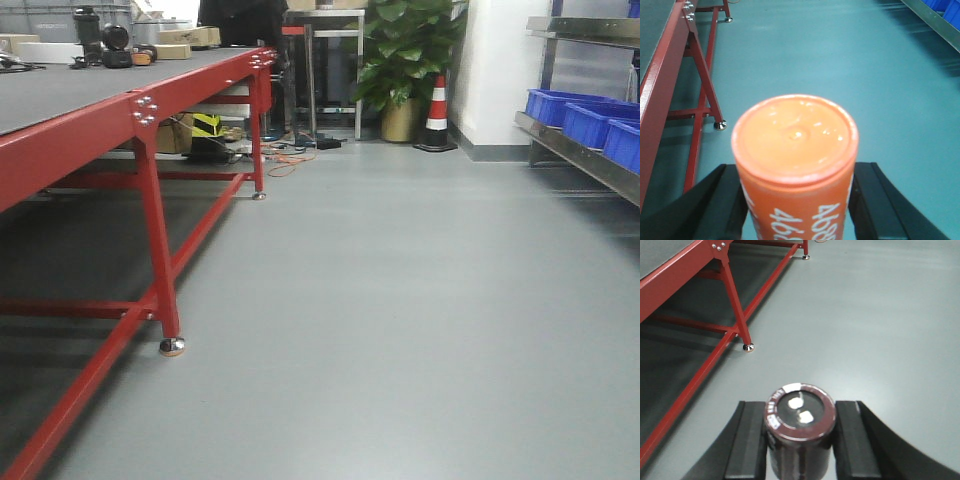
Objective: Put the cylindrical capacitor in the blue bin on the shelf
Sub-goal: 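Drive the base away from the bench holding both cylinders, then drive the base to the steel shelf of blue bins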
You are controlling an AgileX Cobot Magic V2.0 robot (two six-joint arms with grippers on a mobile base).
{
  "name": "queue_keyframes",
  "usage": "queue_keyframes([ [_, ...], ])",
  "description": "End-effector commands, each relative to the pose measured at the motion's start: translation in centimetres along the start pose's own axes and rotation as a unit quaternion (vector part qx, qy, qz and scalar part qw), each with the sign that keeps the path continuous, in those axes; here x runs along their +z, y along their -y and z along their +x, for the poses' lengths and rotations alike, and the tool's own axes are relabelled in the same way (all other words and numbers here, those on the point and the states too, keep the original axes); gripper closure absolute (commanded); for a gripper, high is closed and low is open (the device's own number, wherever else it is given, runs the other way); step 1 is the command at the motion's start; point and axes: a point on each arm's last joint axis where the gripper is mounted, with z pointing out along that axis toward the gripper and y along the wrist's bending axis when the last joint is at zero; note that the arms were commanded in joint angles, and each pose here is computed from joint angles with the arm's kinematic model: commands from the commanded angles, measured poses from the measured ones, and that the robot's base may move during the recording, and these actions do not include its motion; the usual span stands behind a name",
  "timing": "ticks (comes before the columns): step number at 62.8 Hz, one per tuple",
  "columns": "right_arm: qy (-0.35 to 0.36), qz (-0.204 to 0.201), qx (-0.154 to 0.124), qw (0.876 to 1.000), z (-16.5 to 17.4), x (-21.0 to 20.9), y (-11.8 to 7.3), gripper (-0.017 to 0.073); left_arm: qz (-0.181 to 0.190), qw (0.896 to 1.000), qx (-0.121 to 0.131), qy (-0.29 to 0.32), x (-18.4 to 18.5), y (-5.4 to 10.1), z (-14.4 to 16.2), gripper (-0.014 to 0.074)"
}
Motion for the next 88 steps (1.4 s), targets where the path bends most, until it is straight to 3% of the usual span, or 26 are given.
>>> queue_keyframes([
  [1,0.018,0.003,-0.006,1.0,-0.45,-0.4,-0.02,0.0721,-0.001,1.0,-0.006,0.016,-0.25,-0.02,-0.28,0.0704],
  [88,0.018,0.003,-0.006,1.0,-0.45,-0.4,-0.02,0.0721,-0.001,1.0,-0.006,0.022,-0.18,-0.04,-0.41,0.0704],
])
